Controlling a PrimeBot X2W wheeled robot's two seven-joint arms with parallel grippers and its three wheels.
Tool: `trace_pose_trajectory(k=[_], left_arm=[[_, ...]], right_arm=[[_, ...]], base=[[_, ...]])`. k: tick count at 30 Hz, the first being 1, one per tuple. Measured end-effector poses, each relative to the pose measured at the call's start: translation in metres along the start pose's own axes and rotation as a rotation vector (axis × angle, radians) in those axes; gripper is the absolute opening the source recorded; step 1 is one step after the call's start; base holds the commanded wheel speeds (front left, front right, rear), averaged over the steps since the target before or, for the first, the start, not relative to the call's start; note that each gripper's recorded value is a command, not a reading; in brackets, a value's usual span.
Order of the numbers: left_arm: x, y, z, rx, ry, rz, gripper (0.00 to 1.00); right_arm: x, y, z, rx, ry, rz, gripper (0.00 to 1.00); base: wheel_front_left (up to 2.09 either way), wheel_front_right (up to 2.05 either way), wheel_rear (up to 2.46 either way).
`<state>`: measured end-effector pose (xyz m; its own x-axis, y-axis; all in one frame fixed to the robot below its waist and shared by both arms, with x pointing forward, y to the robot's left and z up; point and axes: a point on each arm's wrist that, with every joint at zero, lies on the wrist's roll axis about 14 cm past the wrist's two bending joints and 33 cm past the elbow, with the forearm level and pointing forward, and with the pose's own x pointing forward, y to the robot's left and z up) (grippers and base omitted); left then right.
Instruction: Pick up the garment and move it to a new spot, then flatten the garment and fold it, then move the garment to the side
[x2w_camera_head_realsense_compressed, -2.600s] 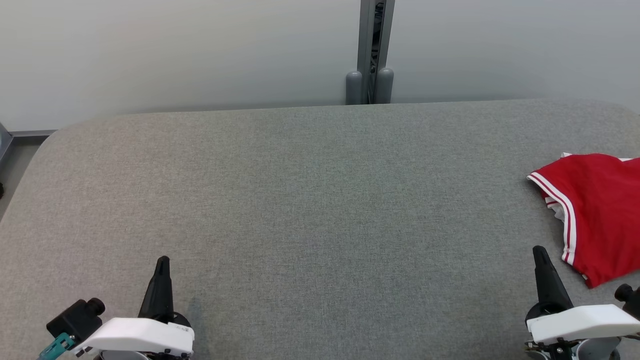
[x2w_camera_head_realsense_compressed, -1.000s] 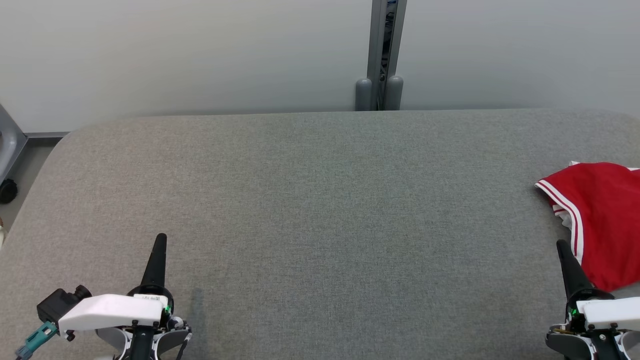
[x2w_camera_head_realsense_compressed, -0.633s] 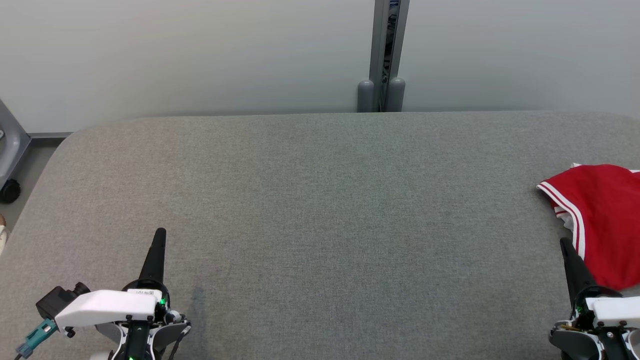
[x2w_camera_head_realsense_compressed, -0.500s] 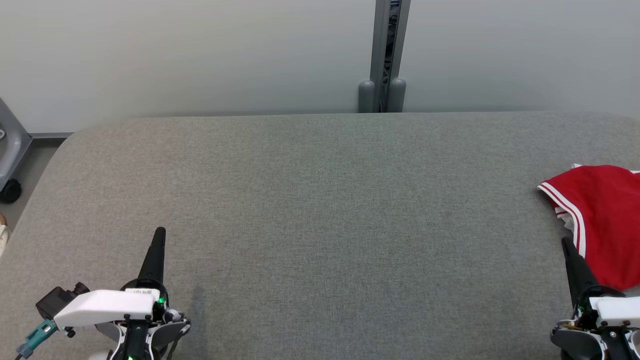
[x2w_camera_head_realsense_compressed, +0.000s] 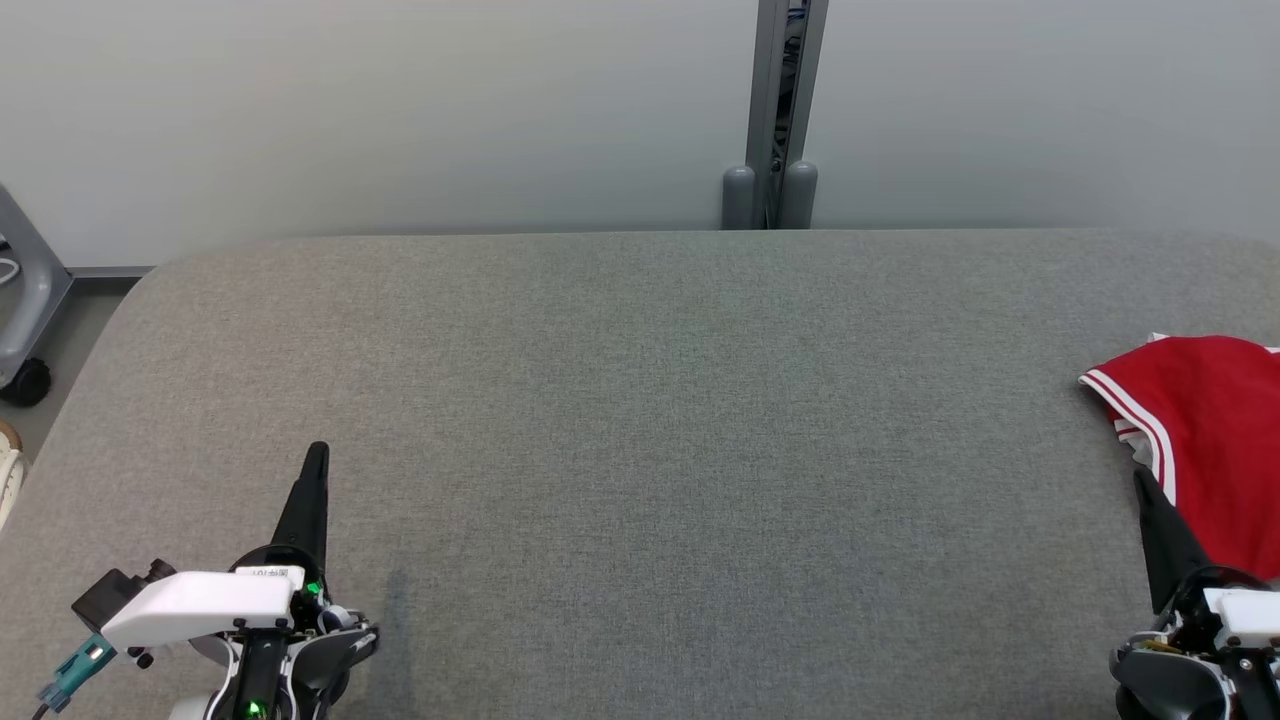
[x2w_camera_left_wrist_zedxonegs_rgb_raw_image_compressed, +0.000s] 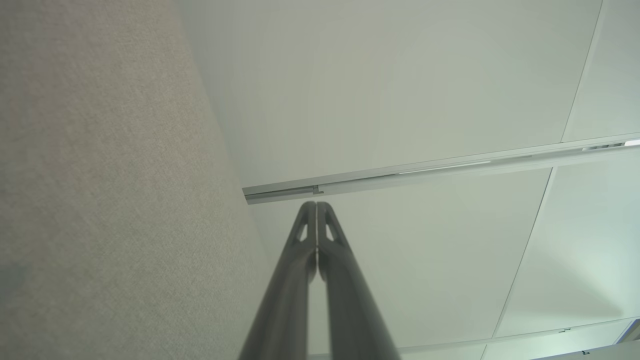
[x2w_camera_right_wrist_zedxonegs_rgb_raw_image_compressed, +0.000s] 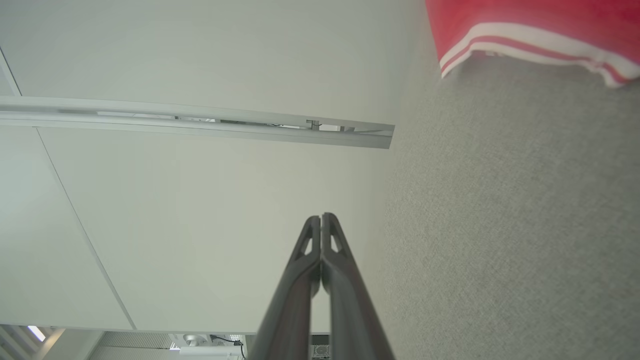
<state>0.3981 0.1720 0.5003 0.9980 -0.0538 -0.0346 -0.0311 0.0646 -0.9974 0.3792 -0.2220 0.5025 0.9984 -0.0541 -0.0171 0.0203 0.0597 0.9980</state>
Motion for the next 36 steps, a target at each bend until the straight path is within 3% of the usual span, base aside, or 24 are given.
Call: trace_pose_trajectory(k=[11,36], left_arm=[[0.0011,-0.0062,0.0026,-0.068,-0.001,-0.023,0.0],[0.002,-0.0079,0.0027,-0.069,-0.001,-0.028,0.0]], right_arm=[[0.0017,0.0045,0.0011,0.065,0.004,0.015,0.0],[0.0017,0.0046,0.0019,0.067,0.002,0.016,0.0]], base=[[0.0,0.0,0.0],[0.0,0.0,0.0]])
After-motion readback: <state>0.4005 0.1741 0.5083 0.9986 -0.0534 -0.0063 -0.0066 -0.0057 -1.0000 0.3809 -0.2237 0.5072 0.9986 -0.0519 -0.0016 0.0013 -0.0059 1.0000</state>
